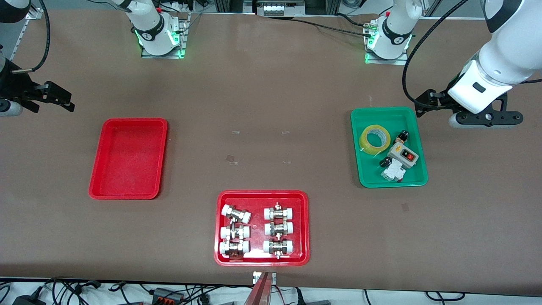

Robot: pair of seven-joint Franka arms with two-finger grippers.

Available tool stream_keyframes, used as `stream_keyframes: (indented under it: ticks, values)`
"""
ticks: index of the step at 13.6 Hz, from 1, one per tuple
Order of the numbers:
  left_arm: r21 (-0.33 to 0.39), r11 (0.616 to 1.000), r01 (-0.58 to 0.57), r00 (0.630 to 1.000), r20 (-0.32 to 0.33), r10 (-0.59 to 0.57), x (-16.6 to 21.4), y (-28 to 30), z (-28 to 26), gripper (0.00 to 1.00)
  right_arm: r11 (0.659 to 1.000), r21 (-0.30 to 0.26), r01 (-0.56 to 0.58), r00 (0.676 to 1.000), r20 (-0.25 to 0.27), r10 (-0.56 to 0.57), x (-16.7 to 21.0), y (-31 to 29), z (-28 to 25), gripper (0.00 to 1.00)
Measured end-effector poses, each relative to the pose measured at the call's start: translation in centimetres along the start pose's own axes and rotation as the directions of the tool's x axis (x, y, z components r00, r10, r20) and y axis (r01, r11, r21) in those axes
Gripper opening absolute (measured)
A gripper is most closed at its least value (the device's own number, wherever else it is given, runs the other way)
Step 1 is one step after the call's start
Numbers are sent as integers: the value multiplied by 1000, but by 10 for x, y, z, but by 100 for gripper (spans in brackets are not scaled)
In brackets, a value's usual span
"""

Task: Left arm passes tape to right arm into tray
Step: 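Lower the left gripper onto the yellow tape roll in the green tray and grasp it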

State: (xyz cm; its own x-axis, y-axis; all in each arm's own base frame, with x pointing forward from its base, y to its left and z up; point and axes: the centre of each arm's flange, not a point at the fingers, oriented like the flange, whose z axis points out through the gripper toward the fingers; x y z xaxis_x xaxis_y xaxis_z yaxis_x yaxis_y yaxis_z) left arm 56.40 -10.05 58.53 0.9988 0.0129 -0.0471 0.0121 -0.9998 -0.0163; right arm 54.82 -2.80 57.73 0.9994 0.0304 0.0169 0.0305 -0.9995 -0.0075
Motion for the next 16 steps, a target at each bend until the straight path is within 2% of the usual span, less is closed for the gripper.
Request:
stream_keyframes:
  ticks: [7,10,13,16]
  values:
    - [1,1000,-1,1000,5,1,1,1,3,100,1000,0,0,1000,-3,0,-1,0,-2,100]
    - [4,1000,3,999,45,-3,10,0,24,100,1000,0,0,1000,-4,0,-1,0,-2,100]
    - [10,1000,6,992,127,-8,35,0,84,100,1000,0,0,1000,-4,0,-1,0,-2,100]
    - [2,1000,11,987,162,-11,69,2,166,100,1000,-1,1,1000,-10,-1,0,0,-5,100]
